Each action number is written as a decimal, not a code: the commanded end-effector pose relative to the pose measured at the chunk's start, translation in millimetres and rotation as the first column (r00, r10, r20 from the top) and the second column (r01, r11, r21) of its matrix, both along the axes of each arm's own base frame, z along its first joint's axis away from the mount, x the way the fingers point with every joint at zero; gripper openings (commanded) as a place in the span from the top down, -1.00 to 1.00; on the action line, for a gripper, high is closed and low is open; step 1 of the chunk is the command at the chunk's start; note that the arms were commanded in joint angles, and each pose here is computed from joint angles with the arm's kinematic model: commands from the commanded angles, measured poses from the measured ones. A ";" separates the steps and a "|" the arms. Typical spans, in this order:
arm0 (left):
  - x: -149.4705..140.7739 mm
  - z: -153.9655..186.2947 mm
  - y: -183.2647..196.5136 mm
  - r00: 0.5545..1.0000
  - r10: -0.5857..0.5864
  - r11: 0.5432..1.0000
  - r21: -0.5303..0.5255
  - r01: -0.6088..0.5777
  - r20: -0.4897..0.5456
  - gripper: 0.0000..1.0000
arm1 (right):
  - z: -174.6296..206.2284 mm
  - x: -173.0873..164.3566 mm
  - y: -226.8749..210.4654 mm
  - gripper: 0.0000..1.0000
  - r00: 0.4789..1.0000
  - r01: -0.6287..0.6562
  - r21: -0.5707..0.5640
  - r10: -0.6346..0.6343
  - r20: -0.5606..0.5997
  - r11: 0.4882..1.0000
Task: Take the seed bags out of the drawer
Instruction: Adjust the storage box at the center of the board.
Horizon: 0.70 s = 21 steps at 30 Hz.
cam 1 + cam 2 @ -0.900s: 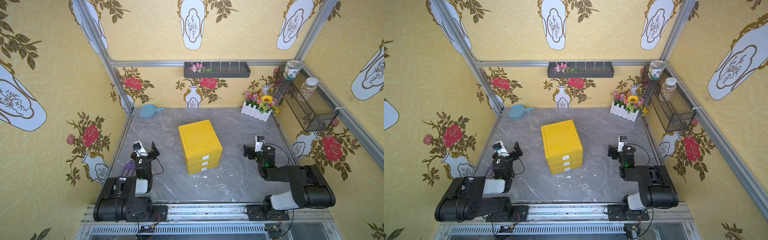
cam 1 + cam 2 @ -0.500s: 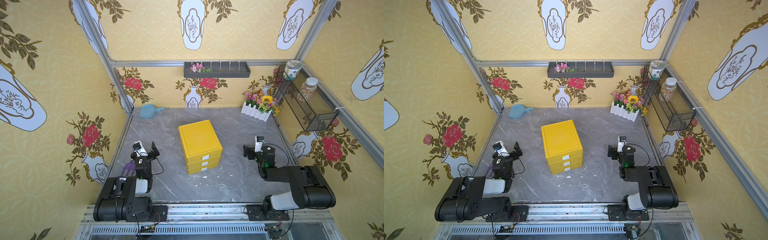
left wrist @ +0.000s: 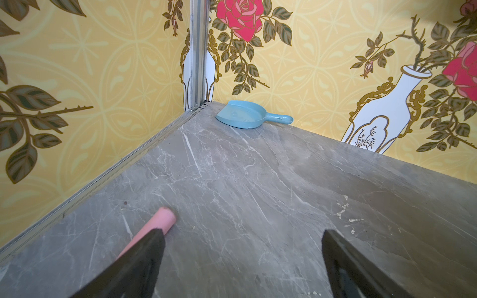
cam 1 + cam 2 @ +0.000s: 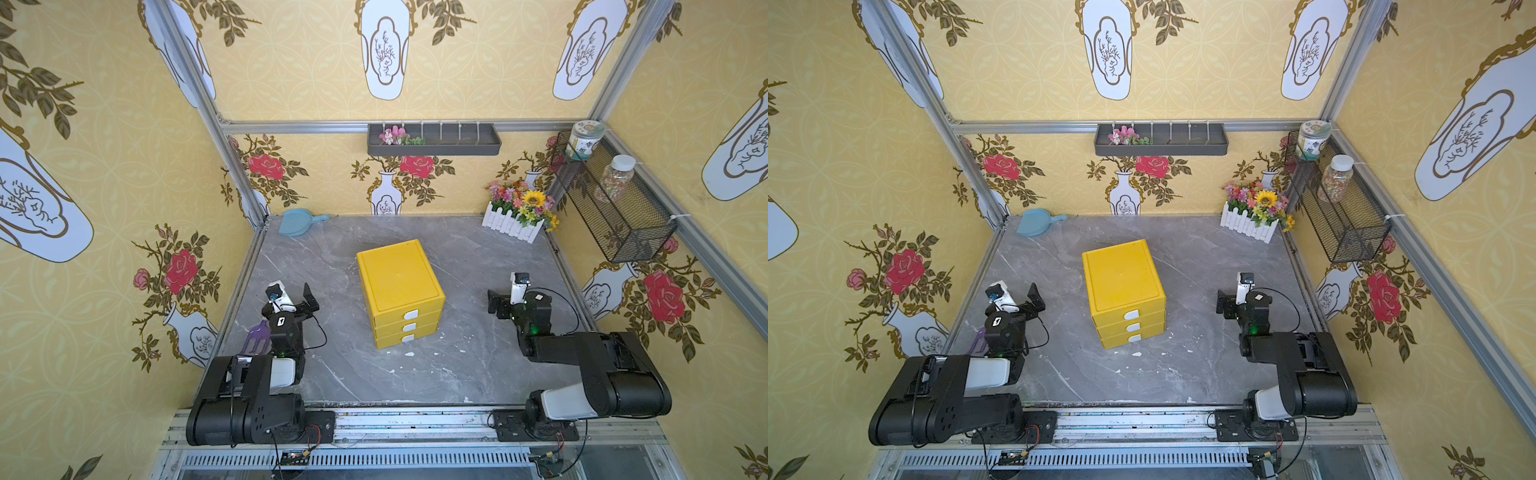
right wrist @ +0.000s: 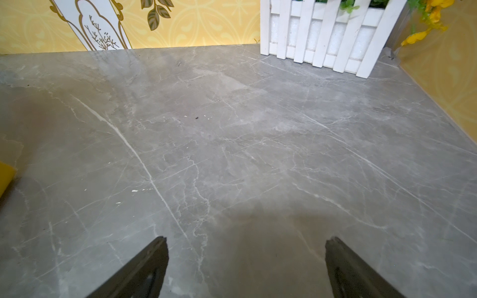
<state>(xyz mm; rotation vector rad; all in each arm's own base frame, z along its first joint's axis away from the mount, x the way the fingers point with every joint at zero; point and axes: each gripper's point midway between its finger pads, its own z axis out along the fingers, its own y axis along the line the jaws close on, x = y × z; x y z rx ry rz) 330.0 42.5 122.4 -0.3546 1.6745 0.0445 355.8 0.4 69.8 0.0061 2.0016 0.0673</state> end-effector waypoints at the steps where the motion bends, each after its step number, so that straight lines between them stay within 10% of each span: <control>1: -0.1 8.8 9.4 0.998 0.056 0.998 -0.003 -0.056 0.022 -1.00 | 21.0 8.5 -13.5 -0.94 0.997 0.082 -0.004 -0.082 0.000 0.997; 10: 4.2 45.0 16.7 0.988 0.133 0.978 -0.149 -0.144 -0.082 -1.00 | 45.6 2.2 -66.1 -0.94 0.853 0.436 0.160 -0.349 -0.389 0.885; 17: 11.0 74.6 -18.5 0.997 -0.028 0.919 -0.393 -0.002 -0.073 -0.98 | 41.3 2.5 -46.4 -0.91 0.837 0.433 0.473 -0.147 -0.527 0.767; 21: 12.3 73.7 -49.5 0.980 -0.172 0.829 -0.551 0.090 -0.099 -0.61 | 40.0 -0.3 -24.7 -0.62 0.831 0.395 0.534 -0.043 -0.555 0.747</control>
